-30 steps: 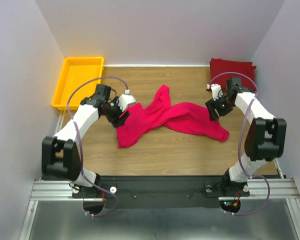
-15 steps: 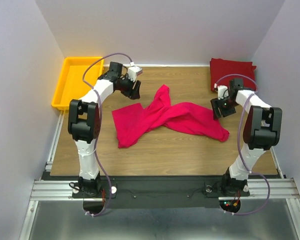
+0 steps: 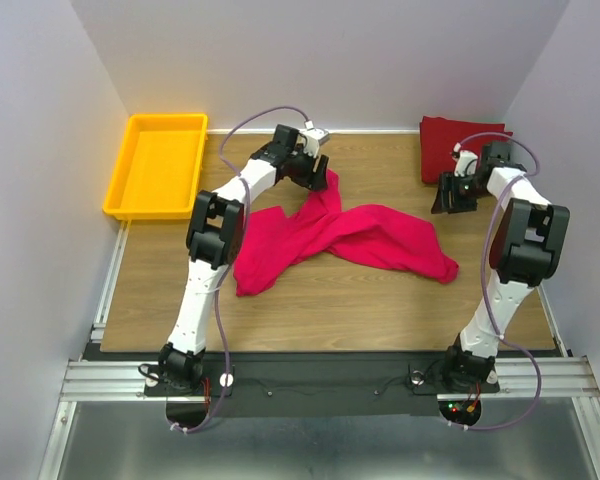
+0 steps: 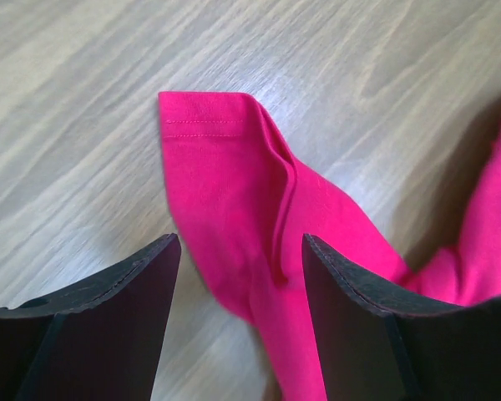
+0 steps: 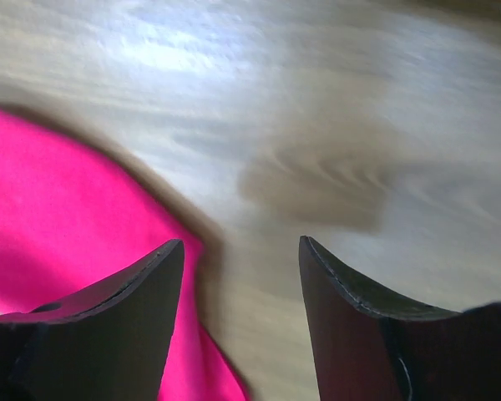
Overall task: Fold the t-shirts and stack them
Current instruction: Flatten the tshirt out
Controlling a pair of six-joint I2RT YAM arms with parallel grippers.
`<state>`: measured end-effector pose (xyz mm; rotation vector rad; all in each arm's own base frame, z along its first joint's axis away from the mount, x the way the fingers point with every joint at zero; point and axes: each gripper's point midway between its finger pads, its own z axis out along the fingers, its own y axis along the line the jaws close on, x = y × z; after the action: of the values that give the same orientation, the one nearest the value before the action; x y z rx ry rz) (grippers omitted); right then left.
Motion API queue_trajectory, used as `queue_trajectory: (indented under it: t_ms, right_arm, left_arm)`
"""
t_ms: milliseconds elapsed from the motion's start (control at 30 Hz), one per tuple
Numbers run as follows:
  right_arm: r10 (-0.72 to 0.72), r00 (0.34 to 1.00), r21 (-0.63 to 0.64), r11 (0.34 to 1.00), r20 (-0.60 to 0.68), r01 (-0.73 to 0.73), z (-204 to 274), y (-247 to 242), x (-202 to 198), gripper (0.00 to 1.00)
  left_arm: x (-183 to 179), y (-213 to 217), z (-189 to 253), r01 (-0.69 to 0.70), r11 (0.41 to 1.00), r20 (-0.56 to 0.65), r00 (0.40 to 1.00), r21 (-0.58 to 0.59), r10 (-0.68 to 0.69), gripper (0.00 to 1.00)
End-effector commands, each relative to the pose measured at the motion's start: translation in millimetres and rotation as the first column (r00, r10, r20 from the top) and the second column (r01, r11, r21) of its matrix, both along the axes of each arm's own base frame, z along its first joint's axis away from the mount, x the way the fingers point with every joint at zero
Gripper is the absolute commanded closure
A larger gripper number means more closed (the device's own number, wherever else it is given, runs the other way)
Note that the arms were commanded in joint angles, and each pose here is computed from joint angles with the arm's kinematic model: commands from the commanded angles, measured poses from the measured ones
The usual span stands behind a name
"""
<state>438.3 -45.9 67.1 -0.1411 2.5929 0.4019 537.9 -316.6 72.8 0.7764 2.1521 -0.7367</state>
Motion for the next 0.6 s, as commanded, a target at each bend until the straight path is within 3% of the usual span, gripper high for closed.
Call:
queue_trajectory:
  t_ms: [0,233,300,333,367,400,433,467,533,567]
  right_arm:
    - [0.000,1.000,0.110,0.994,0.018,-0.002,2,22,17,0.37]
    - [0.066,0.995,0.120,0.991,-0.069,-0.057,-30,45,-11,0.35]
    - [0.076,0.993,0.127,0.990,-0.087,-0.065,-36,50,-16,0.39]
    - [0.079,0.992,0.135,0.989,-0.096,-0.065,-38,51,-19,0.43]
    - [0.082,0.992,0.143,0.987,-0.100,-0.067,-40,52,-19,0.50]
    - [0.084,0.992,0.148,0.987,-0.096,-0.069,-38,53,-19,0.63]
    - [0.090,0.992,0.163,0.984,-0.089,-0.074,-36,56,-18,0.70]
    - [0.088,0.994,0.170,0.982,-0.062,-0.077,-26,57,-10,0.83]
    - [0.090,0.996,0.187,0.979,-0.019,-0.085,-11,59,0,0.98]
    - [0.089,0.996,0.182,0.979,0.030,-0.093,7,58,12,0.99]
  left_arm:
    - [16,-17,28,-0.030,0.999,0.080,0.996,-0.028,0.032,0.28]
    - [15,-24,-5,-0.062,0.997,0.061,0.996,0.054,0.059,0.27]
    - [12,-28,-12,-0.048,0.997,0.053,0.998,0.058,0.045,0.32]
    - [10,-31,-13,-0.033,0.998,0.048,0.998,0.058,0.030,0.37]
    - [10,-31,-14,-0.030,0.998,0.047,0.999,0.060,0.027,0.52]
    - [9,-32,-15,-0.027,0.998,0.044,0.999,0.063,0.025,0.60]
    - [10,-31,-15,-0.028,0.998,0.041,0.999,0.062,0.025,0.67]
    - [12,-30,-7,-0.028,0.998,0.046,0.999,0.059,0.025,0.83]
    - [21,-20,15,-0.039,0.999,0.072,0.997,0.035,0.036,0.98]
    - [22,-18,28,-0.028,1.000,0.082,0.996,0.009,0.027,1.00]
